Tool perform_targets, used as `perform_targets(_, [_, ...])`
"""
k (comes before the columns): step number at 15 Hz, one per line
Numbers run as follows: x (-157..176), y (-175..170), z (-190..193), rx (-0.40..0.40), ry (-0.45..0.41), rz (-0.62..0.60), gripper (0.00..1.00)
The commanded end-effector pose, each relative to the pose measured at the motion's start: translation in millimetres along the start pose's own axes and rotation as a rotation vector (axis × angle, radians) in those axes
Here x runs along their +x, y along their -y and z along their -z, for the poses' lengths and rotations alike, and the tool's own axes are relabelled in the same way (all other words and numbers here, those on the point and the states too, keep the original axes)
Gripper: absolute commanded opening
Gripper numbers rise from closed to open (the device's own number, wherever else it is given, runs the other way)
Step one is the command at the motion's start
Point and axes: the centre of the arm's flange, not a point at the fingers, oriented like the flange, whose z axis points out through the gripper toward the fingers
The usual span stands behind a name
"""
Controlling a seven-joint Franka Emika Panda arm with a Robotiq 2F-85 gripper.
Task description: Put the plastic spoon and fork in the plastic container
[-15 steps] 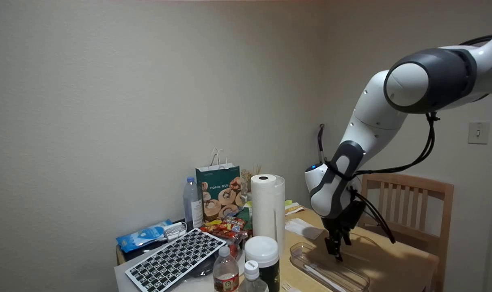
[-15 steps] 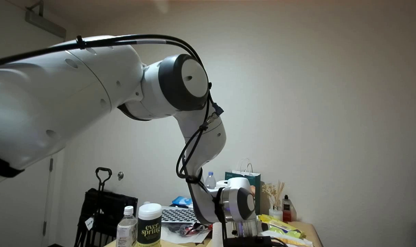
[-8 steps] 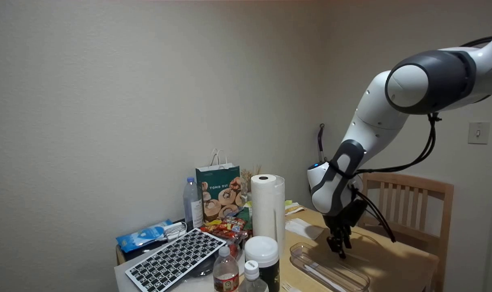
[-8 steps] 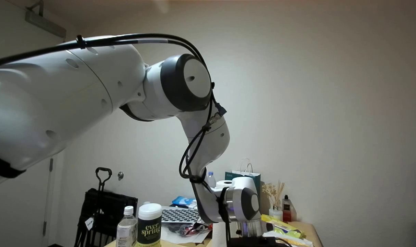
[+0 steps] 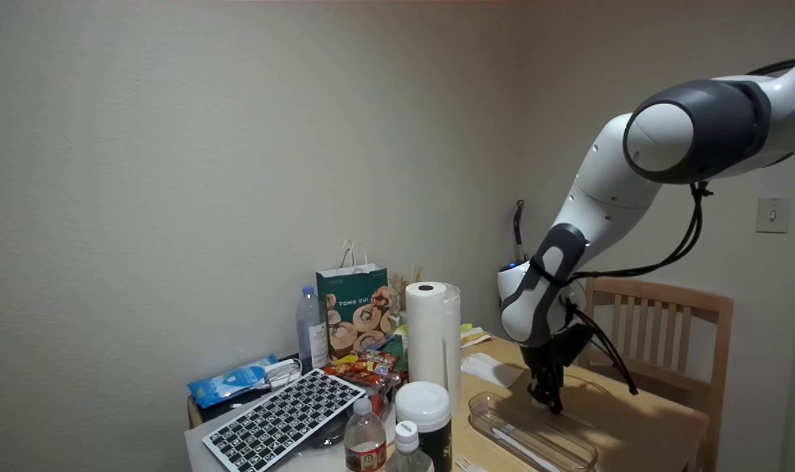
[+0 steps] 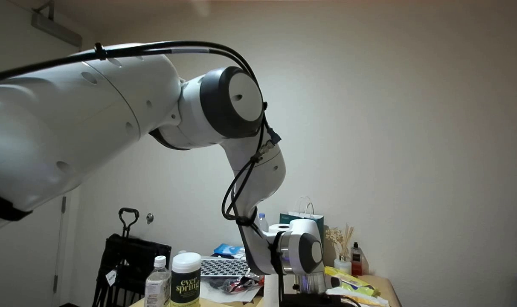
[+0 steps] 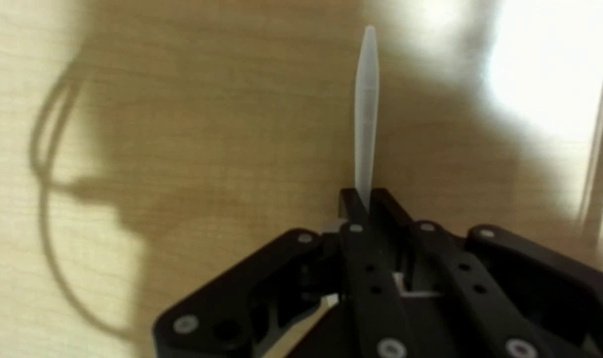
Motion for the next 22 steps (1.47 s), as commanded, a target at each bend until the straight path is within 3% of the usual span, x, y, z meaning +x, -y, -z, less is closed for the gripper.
perform_targets(1, [-3.9, -8.5, -1.2, 0.039, -0.018, -0.007, 0.02])
perform_targets(7, [-3.8, -9.1, 16.6, 0.048, -0.001, -0.053, 0.02])
perform_targets(17, [-32.2, 26.5, 168.9, -0.011, 0.093, -0.082, 0.02])
perform_targets(19, [-13.1, 23.0, 162.4, -0.001, 0.081, -0.074, 0.07])
perform_targets(22, [-18.0, 21.0, 175.8, -0.004, 0.079, -0.081, 0.07])
